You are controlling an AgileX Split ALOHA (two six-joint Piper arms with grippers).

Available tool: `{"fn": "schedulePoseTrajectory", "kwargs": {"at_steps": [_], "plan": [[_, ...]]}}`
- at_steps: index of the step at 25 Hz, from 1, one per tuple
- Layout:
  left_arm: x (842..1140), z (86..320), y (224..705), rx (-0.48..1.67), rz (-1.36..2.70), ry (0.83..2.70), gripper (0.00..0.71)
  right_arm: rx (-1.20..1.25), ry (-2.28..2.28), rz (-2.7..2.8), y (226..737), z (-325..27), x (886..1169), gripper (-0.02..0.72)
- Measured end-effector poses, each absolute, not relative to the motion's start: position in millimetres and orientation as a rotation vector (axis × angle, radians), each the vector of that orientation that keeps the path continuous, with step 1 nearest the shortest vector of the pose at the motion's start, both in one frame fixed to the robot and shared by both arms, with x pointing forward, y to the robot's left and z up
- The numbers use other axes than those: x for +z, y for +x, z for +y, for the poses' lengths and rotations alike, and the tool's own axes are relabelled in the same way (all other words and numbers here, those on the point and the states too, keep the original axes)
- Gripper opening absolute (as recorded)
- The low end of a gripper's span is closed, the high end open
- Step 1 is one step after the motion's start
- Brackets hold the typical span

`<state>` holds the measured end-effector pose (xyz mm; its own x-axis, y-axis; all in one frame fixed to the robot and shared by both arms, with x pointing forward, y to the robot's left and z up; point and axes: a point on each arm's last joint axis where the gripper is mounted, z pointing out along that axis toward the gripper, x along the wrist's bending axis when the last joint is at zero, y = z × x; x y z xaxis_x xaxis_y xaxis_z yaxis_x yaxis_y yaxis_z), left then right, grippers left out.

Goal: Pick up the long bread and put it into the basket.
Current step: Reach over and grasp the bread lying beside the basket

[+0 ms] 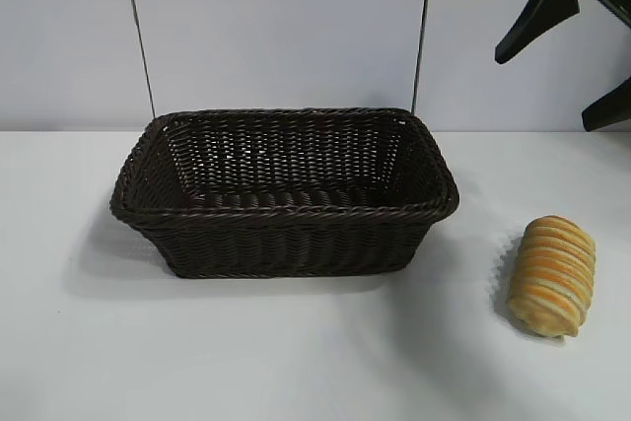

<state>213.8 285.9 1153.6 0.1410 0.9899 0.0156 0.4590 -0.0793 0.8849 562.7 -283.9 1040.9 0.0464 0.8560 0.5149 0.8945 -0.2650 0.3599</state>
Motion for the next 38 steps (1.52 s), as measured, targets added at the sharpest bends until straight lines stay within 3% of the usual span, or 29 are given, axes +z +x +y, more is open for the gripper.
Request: {"fn": "schedulePoseTrajectory", "kwargs": {"at_steps": [9,25,38], "plan": [[1049.3,290.4,242.4,0.686,1.63,1.823,0.694,-0.979,-2.196,-1.89,559.3,-282.9,1039.6,0.695],[1047.8,304.7,245.2,0.812,1.8,1.697,0.694,-0.976,-2.194,-1.894,559.2,-283.0,1039.5,0.695],[1046.6,304.9,221.8,0.892,1.64,1.636,0.694,-0.983,-2.187,-1.912,559.9,-283.2,1040.9,0.695]]}}
